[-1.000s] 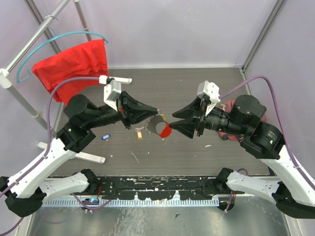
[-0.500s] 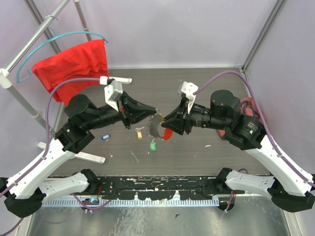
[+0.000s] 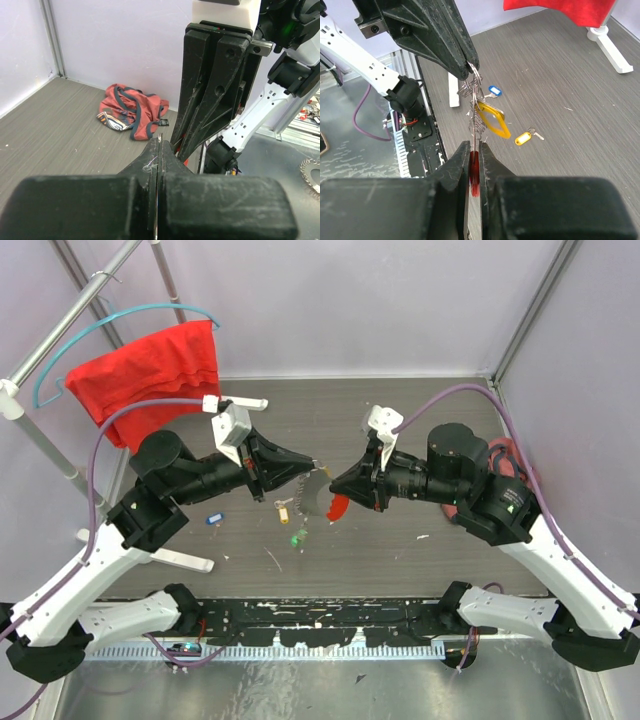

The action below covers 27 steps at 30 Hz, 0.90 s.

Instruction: Put the keys on the keyring

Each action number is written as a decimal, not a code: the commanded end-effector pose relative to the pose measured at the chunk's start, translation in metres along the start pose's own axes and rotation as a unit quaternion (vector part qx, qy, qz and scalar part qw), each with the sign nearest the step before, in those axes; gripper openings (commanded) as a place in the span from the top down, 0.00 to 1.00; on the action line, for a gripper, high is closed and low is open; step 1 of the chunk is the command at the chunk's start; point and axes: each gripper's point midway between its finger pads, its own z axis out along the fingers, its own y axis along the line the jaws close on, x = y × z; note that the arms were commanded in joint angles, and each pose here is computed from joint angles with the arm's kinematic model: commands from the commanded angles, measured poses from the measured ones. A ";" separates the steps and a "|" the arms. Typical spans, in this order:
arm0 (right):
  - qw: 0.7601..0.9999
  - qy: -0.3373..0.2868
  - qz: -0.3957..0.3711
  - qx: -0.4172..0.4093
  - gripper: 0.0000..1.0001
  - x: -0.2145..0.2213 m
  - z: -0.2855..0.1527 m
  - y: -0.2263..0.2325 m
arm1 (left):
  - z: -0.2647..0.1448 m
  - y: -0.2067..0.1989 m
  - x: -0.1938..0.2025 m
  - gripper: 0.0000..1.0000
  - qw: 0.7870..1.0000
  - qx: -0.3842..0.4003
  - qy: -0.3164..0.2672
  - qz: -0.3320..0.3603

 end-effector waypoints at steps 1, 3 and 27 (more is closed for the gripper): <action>0.998 -0.055 -0.021 0.021 0.99 -0.038 -0.014 -0.001 | -0.006 0.004 -0.016 1.00 0.999 -0.020 -0.008 0.028; 0.998 -0.054 -0.020 0.026 0.99 -0.039 -0.014 -0.003 | -0.007 0.007 -0.012 1.00 0.999 -0.026 0.002 0.030; 0.996 -0.035 -0.005 0.087 0.99 -0.041 -0.005 -0.027 | -0.004 0.039 0.008 1.00 0.991 -0.095 0.077 0.050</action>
